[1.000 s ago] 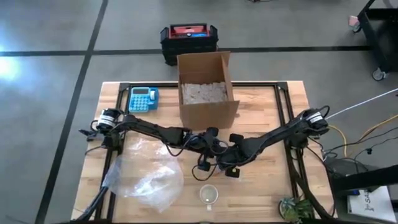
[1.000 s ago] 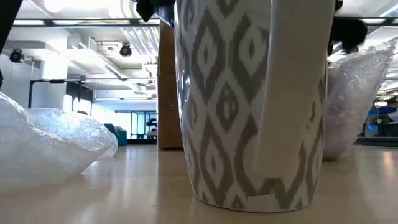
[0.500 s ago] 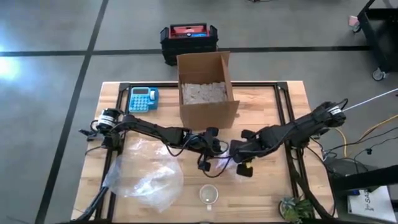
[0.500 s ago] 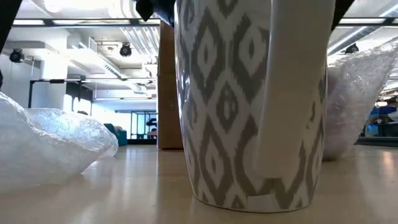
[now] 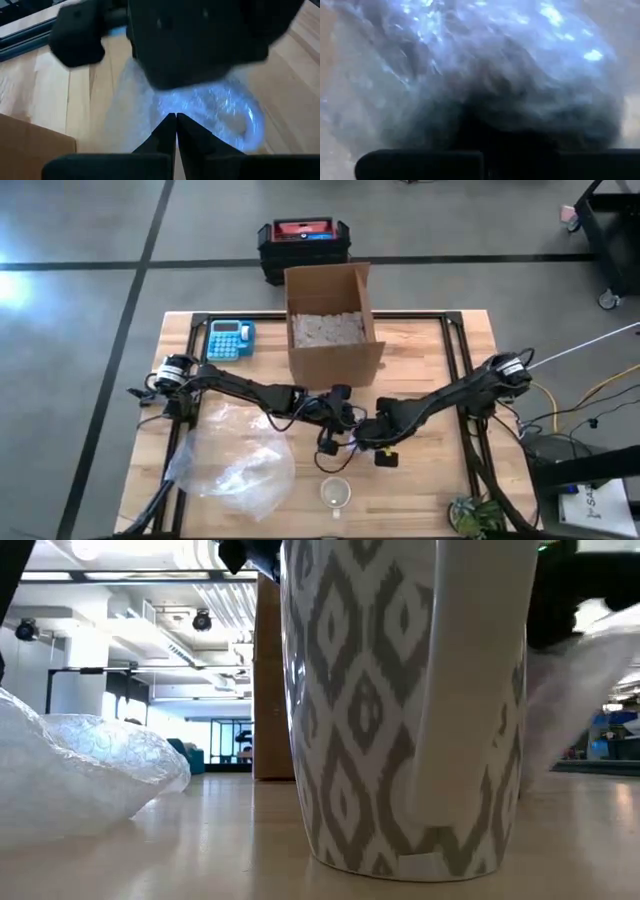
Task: Wrap mug
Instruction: Wrap the purple mug using the right bubble wrap
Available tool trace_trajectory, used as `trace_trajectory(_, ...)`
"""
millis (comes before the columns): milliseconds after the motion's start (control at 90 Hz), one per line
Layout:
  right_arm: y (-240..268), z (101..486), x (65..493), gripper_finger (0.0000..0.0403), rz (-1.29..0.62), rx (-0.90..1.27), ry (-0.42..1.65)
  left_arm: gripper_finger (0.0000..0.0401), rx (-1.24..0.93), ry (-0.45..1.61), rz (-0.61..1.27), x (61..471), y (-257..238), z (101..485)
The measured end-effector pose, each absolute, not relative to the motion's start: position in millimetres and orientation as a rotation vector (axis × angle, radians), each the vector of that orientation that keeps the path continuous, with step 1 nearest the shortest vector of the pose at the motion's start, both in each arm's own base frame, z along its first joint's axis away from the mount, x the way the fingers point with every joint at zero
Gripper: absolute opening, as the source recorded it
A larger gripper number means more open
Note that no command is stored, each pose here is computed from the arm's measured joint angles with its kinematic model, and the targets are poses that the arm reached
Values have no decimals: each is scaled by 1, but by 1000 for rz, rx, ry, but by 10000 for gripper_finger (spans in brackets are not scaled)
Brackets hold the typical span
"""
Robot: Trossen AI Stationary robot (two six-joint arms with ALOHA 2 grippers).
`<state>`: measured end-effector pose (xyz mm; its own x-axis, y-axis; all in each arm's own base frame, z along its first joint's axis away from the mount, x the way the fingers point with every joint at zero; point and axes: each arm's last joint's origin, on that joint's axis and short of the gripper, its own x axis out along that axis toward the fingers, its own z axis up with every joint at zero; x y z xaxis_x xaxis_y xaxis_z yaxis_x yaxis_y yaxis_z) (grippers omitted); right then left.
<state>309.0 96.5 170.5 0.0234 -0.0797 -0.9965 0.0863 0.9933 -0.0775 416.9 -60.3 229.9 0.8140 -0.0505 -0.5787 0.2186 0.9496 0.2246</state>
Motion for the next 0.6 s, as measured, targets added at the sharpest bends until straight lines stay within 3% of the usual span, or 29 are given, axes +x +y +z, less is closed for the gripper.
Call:
trace_trajectory(256, 93, 178, 311, 2, -139, -18, 1488, 0, 289, 611, -133, 417, -59, 229)
trace_trajectory(600, 89, 251, 298, 2, -108, 84, 1260, 0, 260, 612, -129, 414, -59, 234)
